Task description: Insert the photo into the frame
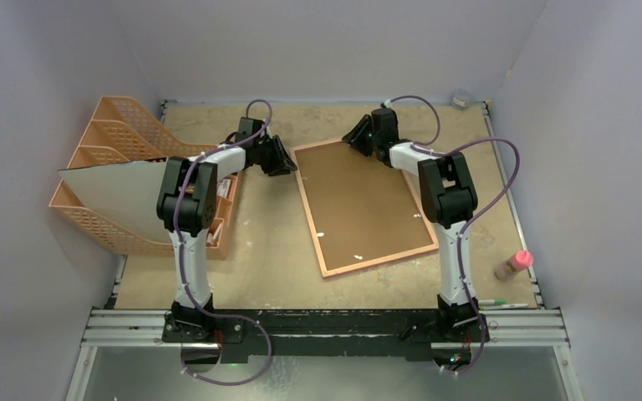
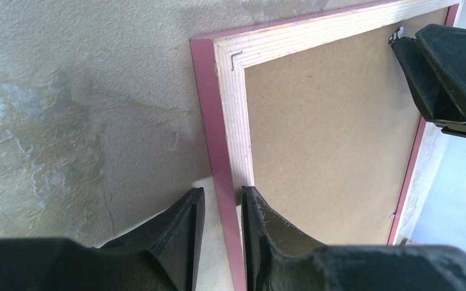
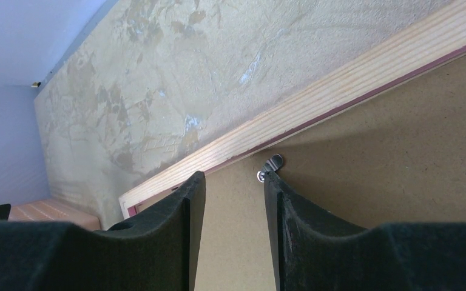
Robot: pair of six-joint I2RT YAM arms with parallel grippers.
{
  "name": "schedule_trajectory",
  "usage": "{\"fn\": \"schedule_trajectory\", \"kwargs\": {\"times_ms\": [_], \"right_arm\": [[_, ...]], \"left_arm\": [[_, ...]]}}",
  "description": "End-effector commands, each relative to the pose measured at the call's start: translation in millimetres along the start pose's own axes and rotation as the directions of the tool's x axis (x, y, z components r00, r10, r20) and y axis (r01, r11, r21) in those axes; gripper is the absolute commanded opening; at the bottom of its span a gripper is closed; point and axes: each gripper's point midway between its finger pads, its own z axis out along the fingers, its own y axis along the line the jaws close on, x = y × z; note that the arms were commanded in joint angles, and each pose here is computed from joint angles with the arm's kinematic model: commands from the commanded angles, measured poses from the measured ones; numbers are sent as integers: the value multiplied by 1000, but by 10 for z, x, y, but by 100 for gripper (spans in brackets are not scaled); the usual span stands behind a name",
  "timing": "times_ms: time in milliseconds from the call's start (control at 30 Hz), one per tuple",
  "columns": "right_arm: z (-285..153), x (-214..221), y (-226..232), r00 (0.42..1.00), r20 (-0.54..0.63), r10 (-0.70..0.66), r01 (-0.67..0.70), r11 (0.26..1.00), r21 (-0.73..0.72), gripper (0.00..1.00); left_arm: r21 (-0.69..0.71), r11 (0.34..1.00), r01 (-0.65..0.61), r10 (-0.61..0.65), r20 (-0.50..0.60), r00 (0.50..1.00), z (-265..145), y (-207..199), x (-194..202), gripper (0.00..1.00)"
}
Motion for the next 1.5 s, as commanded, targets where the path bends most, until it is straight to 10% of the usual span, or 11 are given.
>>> {"fn": "schedule_trajectory", "kwargs": {"times_ms": [0, 1467], "right_arm": [[-53, -4, -313, 999, 9, -36, 35, 993, 112, 44], [214, 436, -357, 989, -147, 32, -41, 997, -58, 42]], "left_arm": [[-72, 997, 9, -10, -19, 1000, 96, 235, 72, 30], [-59, 998, -13, 8, -84, 996, 202, 267, 153, 30]]}}
